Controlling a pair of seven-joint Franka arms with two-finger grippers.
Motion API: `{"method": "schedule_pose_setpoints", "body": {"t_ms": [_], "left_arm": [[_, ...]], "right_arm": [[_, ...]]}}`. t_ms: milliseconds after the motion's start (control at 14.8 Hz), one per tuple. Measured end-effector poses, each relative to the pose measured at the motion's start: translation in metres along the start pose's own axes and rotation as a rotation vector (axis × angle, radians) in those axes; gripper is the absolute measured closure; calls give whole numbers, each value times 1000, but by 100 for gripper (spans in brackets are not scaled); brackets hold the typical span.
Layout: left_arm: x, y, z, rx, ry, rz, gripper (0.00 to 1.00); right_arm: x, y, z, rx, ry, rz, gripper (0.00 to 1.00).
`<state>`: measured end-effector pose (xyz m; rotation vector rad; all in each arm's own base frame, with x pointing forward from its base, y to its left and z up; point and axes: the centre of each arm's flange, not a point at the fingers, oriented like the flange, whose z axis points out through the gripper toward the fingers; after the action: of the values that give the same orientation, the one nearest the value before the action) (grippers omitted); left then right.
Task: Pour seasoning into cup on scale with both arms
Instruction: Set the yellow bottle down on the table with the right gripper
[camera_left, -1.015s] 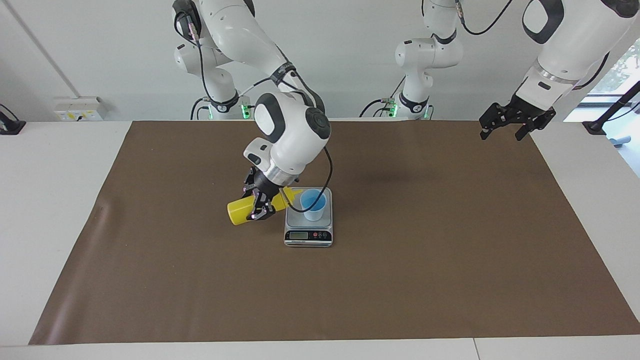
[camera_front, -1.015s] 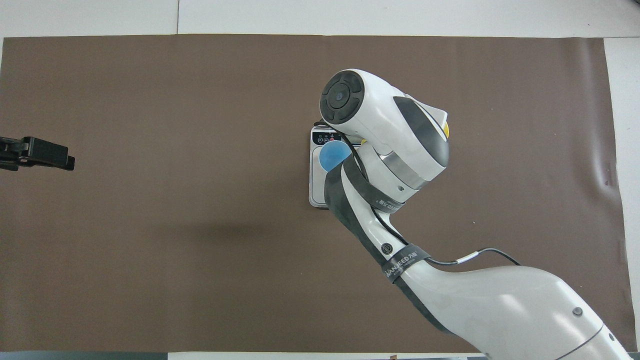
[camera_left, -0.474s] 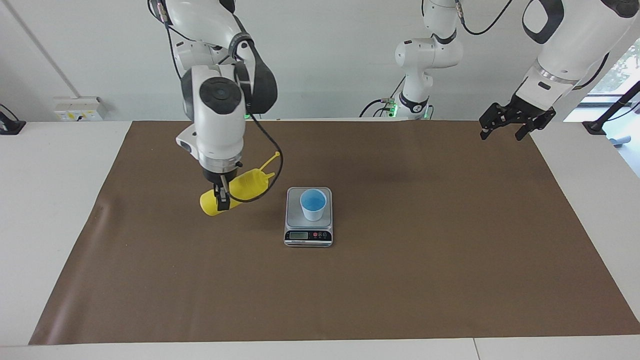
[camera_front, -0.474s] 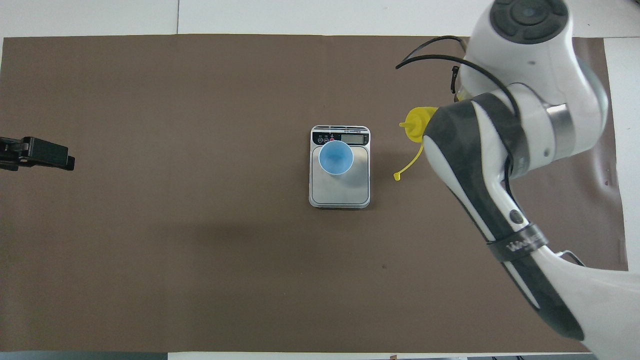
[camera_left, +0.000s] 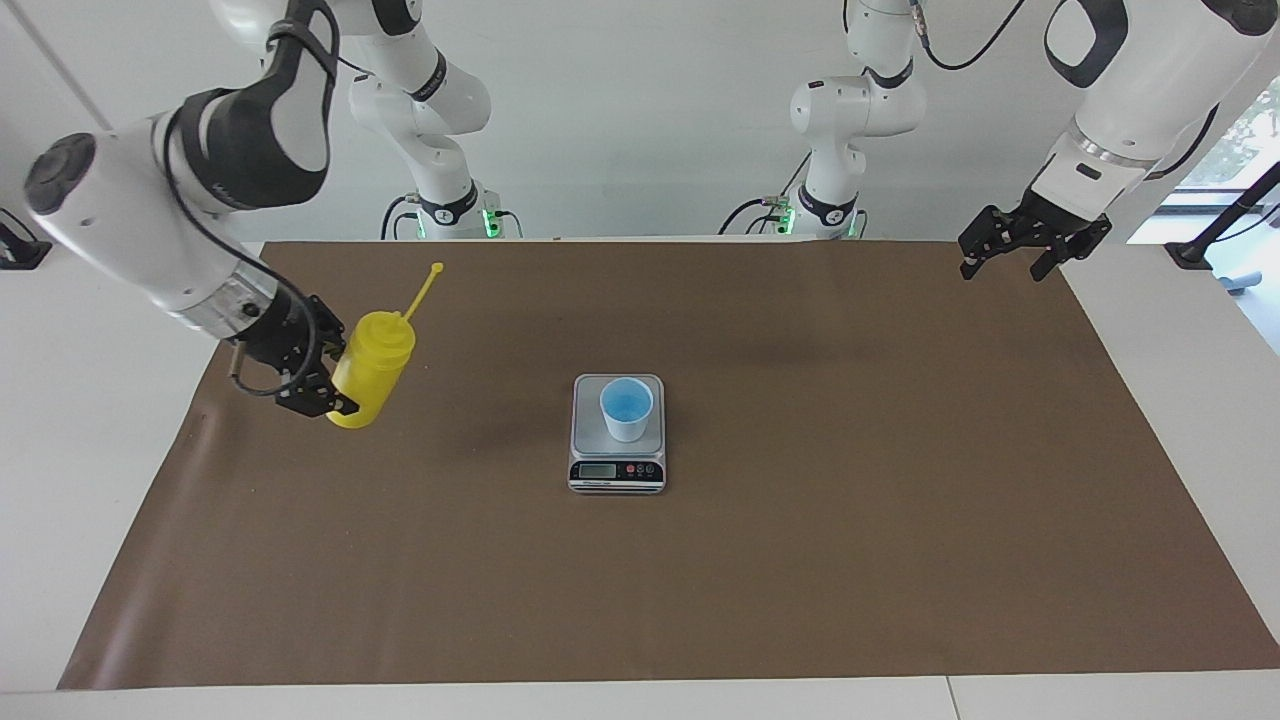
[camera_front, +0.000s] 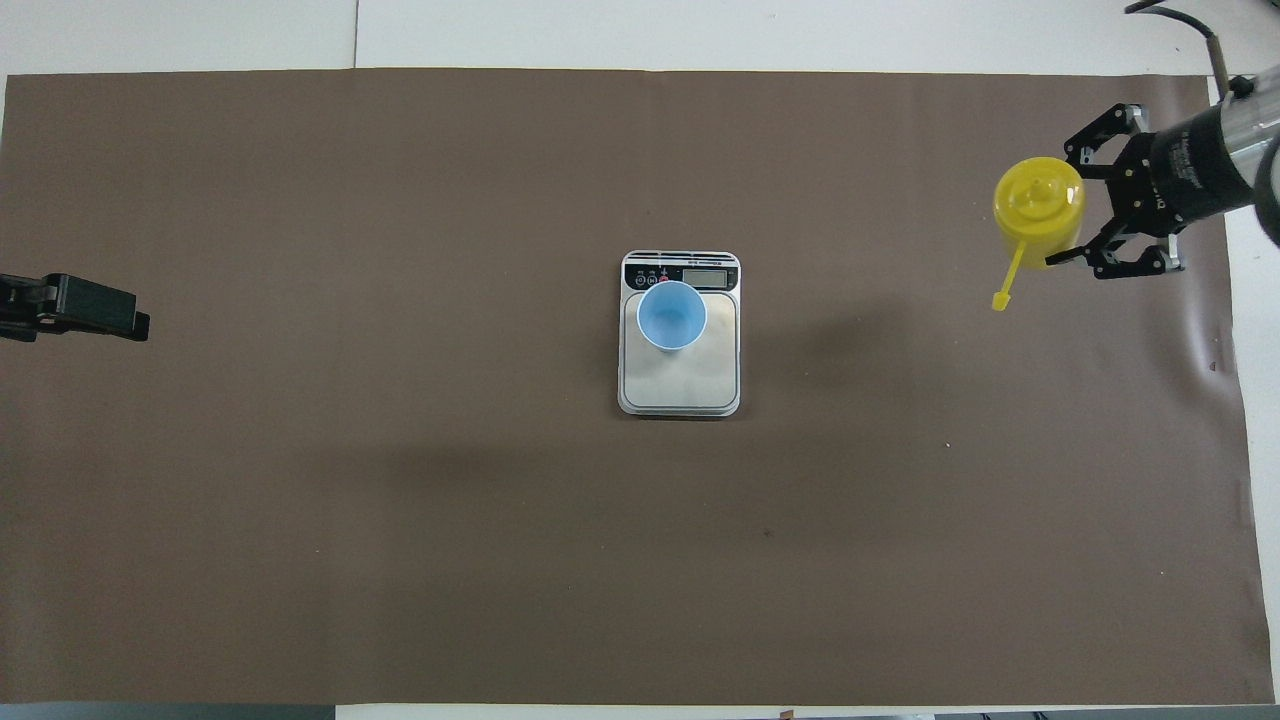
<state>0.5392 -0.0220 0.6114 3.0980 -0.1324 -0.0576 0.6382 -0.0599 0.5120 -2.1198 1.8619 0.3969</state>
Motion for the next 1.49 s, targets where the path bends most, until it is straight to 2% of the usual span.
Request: {"method": "schedule_pose_setpoints", "body": {"t_ms": [135,271,541,677,880,1083,1218,1489], "left_arm": [[0,0,0,0,0,0,0],[0,0,0,0,0,0,0],[0,0,0,0,0,0,0],[0,0,0,0,0,0,0],[0,0,0,0,0,0,0],[0,0,0,0,0,0,0],[0,0,0,0,0,0,0],[0,0,0,0,0,0,0]], "right_arm": [[47,21,5,44,-117,2,36],[79,38,20,90,-226,35,36],[122,63,55,118,-347,94,36],[160,80,78,141,-418,96,36],[210,103,111,160,-475,126,36],[220,113,142,168,-523,193,36],[221,116,152,172,-521,215,36],[222,119,171,184,-471,247,36]]}}
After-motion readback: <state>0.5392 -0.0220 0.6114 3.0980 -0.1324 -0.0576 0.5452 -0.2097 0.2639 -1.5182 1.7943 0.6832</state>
